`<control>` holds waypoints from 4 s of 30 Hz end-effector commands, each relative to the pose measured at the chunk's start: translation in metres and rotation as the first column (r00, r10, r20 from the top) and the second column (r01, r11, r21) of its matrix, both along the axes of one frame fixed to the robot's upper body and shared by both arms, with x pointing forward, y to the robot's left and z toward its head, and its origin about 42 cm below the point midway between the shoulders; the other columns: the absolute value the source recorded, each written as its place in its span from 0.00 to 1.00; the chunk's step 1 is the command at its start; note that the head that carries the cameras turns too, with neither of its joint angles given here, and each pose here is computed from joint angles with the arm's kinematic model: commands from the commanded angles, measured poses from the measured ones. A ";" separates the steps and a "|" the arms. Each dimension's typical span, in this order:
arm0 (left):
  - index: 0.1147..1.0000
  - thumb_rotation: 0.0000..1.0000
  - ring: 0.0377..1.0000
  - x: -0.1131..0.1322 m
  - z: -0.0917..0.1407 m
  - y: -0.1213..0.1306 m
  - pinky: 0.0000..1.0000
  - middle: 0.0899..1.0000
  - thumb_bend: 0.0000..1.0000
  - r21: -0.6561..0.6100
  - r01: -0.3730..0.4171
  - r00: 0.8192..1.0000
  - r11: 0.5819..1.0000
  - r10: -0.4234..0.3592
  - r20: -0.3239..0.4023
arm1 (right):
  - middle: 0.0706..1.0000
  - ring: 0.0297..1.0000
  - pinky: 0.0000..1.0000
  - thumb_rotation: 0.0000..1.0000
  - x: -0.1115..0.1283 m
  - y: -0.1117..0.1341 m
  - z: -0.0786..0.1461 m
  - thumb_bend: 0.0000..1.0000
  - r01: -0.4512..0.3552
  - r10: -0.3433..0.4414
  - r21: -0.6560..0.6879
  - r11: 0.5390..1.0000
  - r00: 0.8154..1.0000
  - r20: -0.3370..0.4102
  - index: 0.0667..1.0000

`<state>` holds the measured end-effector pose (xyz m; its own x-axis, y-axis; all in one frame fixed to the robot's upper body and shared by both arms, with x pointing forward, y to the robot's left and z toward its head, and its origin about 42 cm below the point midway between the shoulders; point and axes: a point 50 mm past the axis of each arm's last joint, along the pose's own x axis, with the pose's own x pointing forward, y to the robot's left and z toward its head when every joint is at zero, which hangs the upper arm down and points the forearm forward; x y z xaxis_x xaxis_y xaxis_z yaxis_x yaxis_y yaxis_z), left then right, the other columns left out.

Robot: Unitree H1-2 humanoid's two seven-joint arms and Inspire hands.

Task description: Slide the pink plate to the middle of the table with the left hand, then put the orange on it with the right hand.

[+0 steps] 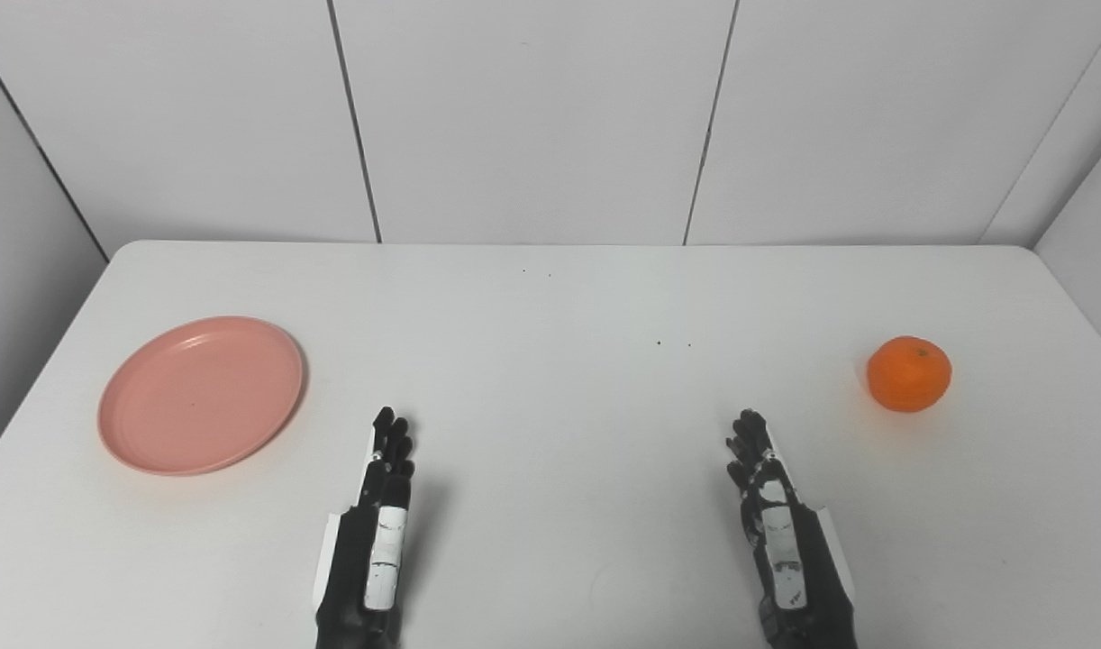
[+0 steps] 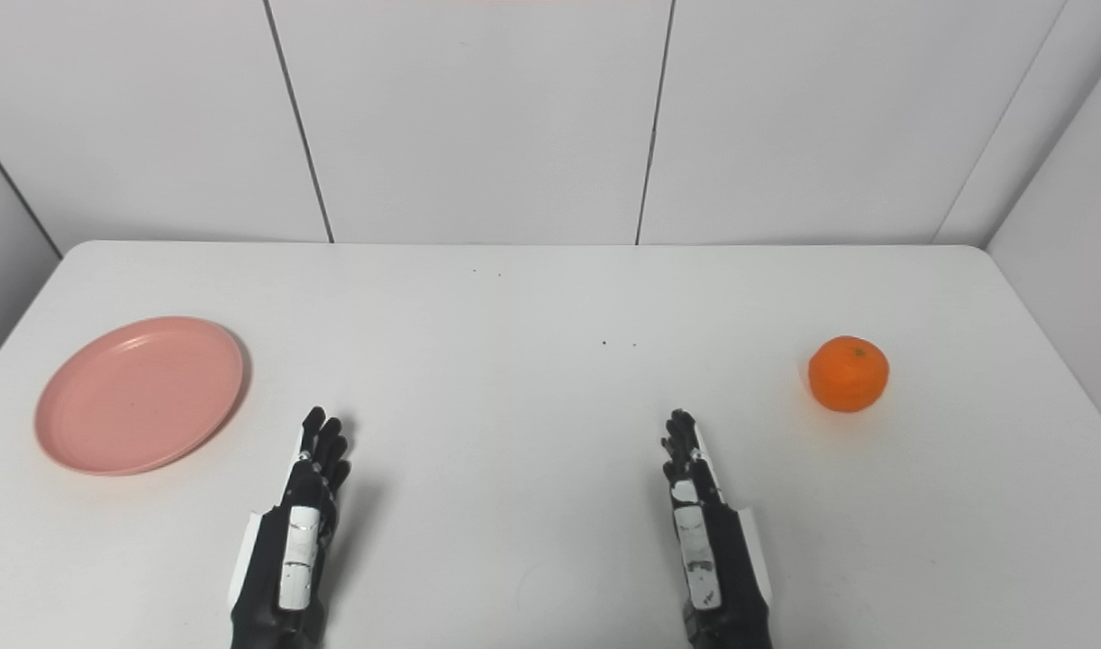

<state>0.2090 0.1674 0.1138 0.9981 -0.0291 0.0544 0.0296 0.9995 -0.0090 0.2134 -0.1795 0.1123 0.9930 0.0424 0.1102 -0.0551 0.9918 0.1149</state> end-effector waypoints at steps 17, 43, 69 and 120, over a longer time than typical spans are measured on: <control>1.00 0.98 1.00 -0.039 -0.036 -0.026 0.98 1.00 0.80 0.059 0.009 0.990 0.998 0.000 -0.144 | 1.00 1.00 1.00 1.00 -0.022 -0.044 -0.028 0.89 -0.023 0.023 0.005 1.000 0.998 -0.058 0.99; 1.00 0.96 1.00 -0.037 -0.052 -0.026 0.93 1.00 0.78 0.063 0.008 0.988 0.998 0.002 -0.152 | 1.00 1.00 1.00 1.00 -0.020 -0.043 -0.047 0.86 -0.020 0.020 -0.001 1.000 0.998 -0.065 1.00; 0.97 0.90 0.97 -0.029 -0.024 -0.008 0.96 0.96 0.91 -0.011 -0.005 1.000 1.000 0.005 0.016 | 1.00 1.00 1.00 1.00 -0.021 -0.034 -0.042 0.84 -0.026 0.029 0.037 0.999 0.997 -0.075 1.00; 0.89 0.77 0.88 0.122 0.167 0.171 0.83 0.88 0.96 0.014 0.098 0.781 0.995 -0.086 0.619 | 0.98 0.99 1.00 1.00 -0.013 -0.024 -0.042 0.86 -0.006 0.009 0.031 1.000 0.996 -0.086 0.96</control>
<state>0.3244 0.3293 0.2588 0.8078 -0.0823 0.5837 0.1129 0.9935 -0.0162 0.2147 -0.2031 0.1042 0.9862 0.0548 0.1560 -0.0757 0.9884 0.1316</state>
